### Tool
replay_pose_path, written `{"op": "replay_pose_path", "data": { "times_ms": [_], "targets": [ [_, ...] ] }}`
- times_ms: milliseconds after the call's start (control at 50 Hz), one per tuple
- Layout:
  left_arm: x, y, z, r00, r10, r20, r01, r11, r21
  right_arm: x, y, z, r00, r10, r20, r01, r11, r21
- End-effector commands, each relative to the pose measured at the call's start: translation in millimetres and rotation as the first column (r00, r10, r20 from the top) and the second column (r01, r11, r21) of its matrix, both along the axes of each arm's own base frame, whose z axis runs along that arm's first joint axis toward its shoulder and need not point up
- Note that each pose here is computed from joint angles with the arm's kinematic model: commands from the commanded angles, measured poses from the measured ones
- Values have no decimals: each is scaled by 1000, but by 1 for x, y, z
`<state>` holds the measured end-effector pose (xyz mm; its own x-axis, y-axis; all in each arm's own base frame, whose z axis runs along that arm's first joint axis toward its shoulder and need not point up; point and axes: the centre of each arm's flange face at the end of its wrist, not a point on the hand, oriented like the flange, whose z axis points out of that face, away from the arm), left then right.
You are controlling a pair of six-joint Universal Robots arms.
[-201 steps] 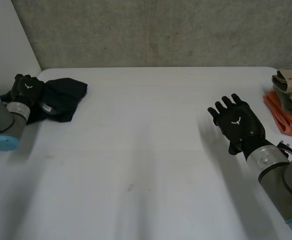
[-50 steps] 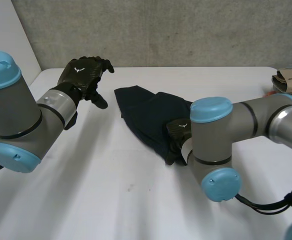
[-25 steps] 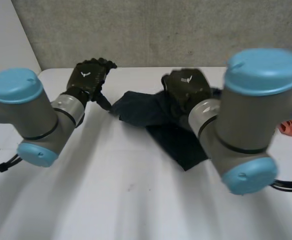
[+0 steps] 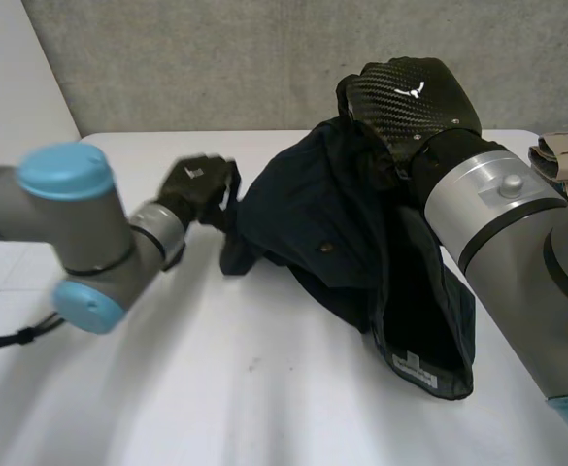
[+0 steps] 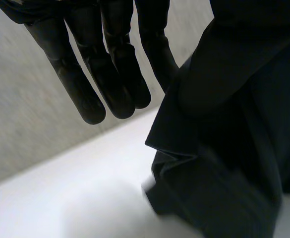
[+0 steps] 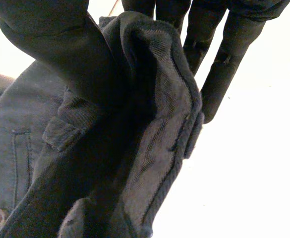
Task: Fold the laundry.
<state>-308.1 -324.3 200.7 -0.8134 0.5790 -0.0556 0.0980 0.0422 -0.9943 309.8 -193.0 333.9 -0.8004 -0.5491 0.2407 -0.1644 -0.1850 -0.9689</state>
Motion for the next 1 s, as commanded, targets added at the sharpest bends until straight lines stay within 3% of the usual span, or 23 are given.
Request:
{"op": "replay_pose_path", "data": {
  "times_ms": [20,180,260,420,500,560,620,680,700,720,760,780,820,900,1000],
  "targets": [
    [32,27,101,994,38,-102,-59,975,-212,-16,-20,16,997,-70,-32,69,997,-40],
    [52,73,168,986,24,-165,-83,927,-365,-20,-19,33,998,-50,-34,48,997,-60],
    [56,86,175,985,14,-172,-81,916,-393,-23,-16,37,999,-38,-33,36,997,-64],
    [57,79,147,991,41,-130,-81,944,-320,-36,-29,24,985,-77,-155,75,997,-18],
    [49,54,112,995,65,-80,-83,968,-239,-42,-74,-14,954,-121,-275,134,990,31],
    [40,32,98,997,66,-50,-77,966,-246,-32,-101,-19,955,-140,-263,142,990,-9],
    [30,3,117,993,80,-84,-106,921,-376,-22,-125,-13,966,-168,-199,153,984,-86],
    [23,-15,168,971,92,-222,-204,804,-559,-10,-155,7,980,-197,-37,182,951,-251],
    [23,-16,176,966,89,-241,-218,784,-581,-5,-166,24,979,-188,75,202,915,-350],
    [27,-18,203,943,88,-321,-287,704,-650,-3,-169,34,976,-176,130,213,891,-401],
    [34,-20,227,910,86,-405,-367,620,-694,-2,-174,57,956,-135,262,258,813,-521],
    [39,-18,248,876,65,-478,-433,544,-719,-3,-175,64,947,-117,298,272,788,-553],
    [40,-16,255,858,55,-511,-463,513,-722,-3,-173,79,927,-65,370,297,728,-618],
    [38,-15,248,863,73,-500,-455,542,-706,-3,-174,81,922,-27,387,280,738,-615],
    [35,-3,214,903,141,-407,-387,679,-624,3,-176,56,948,5,319,179,819,-545]
  ]
}}
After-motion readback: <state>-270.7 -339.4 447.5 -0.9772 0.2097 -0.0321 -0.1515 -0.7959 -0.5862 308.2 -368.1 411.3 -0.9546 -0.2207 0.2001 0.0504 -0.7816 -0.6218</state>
